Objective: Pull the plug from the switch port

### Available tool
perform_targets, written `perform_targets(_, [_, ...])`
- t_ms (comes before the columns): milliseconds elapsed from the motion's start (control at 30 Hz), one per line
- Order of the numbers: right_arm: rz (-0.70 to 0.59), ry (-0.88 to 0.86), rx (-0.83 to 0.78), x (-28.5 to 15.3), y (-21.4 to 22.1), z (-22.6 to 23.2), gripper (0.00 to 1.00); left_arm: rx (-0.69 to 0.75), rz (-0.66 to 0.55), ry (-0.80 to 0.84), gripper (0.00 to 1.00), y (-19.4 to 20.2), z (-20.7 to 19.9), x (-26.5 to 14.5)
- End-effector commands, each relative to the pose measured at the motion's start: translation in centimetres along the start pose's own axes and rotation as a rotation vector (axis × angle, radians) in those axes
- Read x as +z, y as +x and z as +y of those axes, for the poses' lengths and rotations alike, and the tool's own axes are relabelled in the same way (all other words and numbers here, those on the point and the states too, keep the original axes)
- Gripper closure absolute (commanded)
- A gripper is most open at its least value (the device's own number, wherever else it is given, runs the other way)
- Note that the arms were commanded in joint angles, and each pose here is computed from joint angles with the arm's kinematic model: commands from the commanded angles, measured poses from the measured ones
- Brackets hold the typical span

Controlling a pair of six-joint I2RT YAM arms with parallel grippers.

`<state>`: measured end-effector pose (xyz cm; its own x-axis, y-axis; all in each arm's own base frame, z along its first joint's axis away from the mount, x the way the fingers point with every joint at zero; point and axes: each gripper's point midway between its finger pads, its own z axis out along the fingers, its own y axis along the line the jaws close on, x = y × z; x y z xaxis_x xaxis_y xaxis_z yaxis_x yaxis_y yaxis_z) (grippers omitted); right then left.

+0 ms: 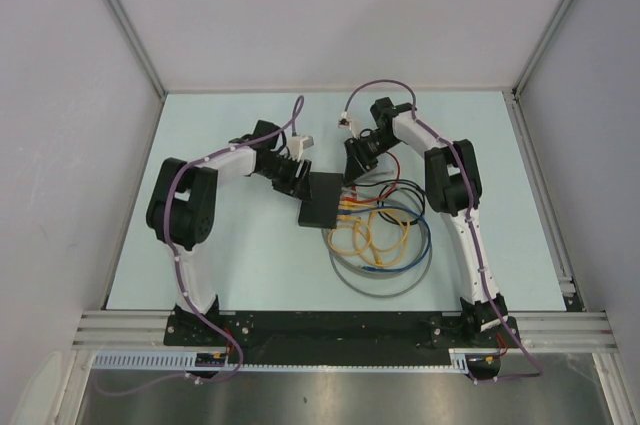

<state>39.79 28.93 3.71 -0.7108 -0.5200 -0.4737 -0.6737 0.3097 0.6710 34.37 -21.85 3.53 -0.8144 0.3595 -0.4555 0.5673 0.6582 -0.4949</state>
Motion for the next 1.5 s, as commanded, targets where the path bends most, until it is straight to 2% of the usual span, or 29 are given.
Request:
perform_targets(0, [-0.015, -0.062, 0.015, 0.5, -0.6, 1.2, 0.57, 0.063, -0.025, 0.002, 0.4, -1.4, -0.3, -0.1])
perform_targets(133, [0.0, -0.053, 0.021, 0.9, -0.3, 1.0, 0.57, 0.066, -0.02, 0.002, 0.4, -1.4, -0.3, 0.2])
perform_targets(267, [0.012, -0.045, 0.033, 1.4, 0.1, 0.7, 0.62, 0.068, -0.018, 0.001, 0.4, -1.4, -0.4, 0.3])
perform_targets(367, [0.022, -0.033, 0.034, 1.5, 0.4, 0.5, 0.71, 0.069, -0.018, -0.002, 0.4, -1.4, -0.3, 0.4])
perform_targets(467, [0.035, -0.014, 0.029, 1.5, 0.7, 0.2, 0.86, 0.065, -0.018, -0.001, 0.4, -1.5, -0.3, 0.5])
perform_targets(667, [0.062, 0.043, 0.009, 0.6, 1.4, -0.8, 0.99, 0.061, -0.016, -0.007, 0.4, -1.5, -0.1, 0.7])
perform_targets(833, [0.097, 0.068, -0.046, -0.7, 1.9, -1.3, 1.0, 0.063, -0.012, -0.023, 0.4, -1.5, 0.2, 0.8])
perform_targets(1233, [0.176, -0.011, -0.105, -2.2, 3.5, 1.2, 1.0, 0.062, -0.013, -0.017, 0.41, -1.7, 0.2, 1.1])
perform_targets(1333, [0.18, 0.013, -0.074, -2.0, 3.5, 0.9, 1.0, 0.065, -0.013, -0.018, 0.41, -1.7, 0.1, 1.1])
perform_targets(1367, [0.156, 0.062, -0.011, -1.9, 2.8, 0.1, 1.0, 0.064, -0.013, -0.02, 0.41, -1.7, 0.1, 1.1])
perform_targets(1467, [0.109, 0.082, 0.043, -1.6, 1.8, 0.3, 1.0, 0.07, -0.015, -0.019, 0.41, -1.8, 0.0, 1.0])
